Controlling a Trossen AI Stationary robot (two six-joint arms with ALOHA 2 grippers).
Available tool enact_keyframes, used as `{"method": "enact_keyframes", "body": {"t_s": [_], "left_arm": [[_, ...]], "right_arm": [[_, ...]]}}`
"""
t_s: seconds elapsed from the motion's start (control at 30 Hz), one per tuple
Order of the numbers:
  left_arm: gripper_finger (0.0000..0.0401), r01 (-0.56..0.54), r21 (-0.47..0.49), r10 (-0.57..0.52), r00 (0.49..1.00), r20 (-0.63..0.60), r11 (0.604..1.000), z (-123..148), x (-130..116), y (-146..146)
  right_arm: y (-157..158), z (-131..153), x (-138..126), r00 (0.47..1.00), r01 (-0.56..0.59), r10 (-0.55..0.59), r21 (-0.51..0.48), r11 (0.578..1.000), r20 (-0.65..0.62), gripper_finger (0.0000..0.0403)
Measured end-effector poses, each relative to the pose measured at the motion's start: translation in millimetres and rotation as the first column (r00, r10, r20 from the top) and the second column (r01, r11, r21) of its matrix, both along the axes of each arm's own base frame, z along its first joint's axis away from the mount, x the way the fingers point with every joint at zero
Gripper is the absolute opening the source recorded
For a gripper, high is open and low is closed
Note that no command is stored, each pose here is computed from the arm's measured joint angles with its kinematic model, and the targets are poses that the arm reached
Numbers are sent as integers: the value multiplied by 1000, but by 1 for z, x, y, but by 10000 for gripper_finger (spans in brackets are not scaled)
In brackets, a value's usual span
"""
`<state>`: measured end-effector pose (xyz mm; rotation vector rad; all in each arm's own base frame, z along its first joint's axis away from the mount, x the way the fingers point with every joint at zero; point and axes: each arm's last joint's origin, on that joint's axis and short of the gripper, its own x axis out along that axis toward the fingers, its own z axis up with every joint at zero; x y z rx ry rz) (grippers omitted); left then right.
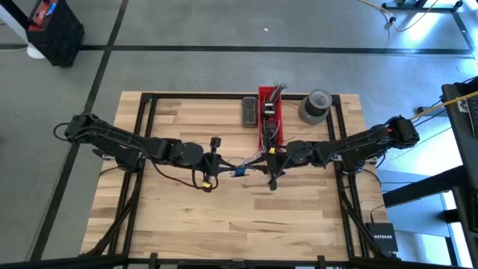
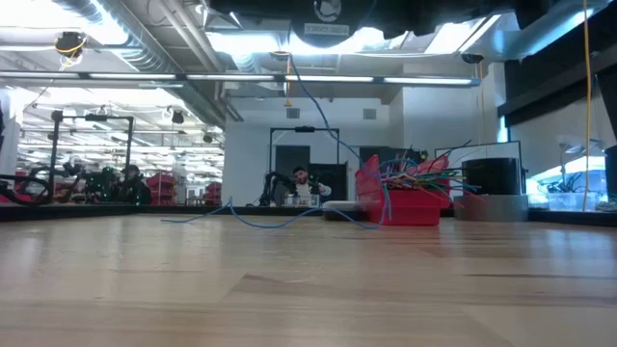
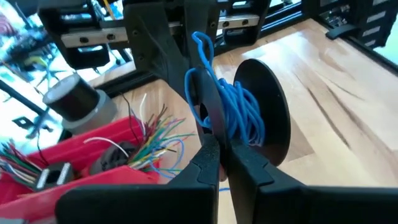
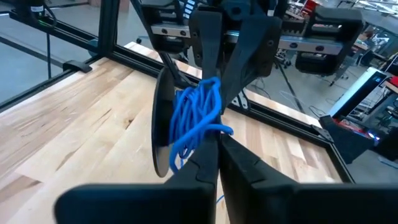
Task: Coil cords
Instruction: Coil the blue wire into the black spool
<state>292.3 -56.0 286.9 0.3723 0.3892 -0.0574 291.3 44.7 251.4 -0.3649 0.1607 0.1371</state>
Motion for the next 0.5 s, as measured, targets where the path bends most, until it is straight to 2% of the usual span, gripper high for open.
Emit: {"method": "enact_keyframes", "body": {"t_s": [0.1,0.2,0.37,0.5], "left_arm": [[21,-17,-46,17,1000,3,999,0,0,0],[53,-31,-69,31,1000,2,997,0,0,0],[114,-85,-72,84,996,-27,994,0,-4,3],[135,-168,-67,164,985,-56,983,6,-18,7]], "right_arm": [[0,0,0,1000,-7,7,9,1000,0,6],[-1,0,0,1000,26,-26,7,1000,-9,10],[-6,4,-7,987,151,-153,-48,987,-51,5],[-9,21,-19,963,259,-263,-62,964,-63,6]]}}
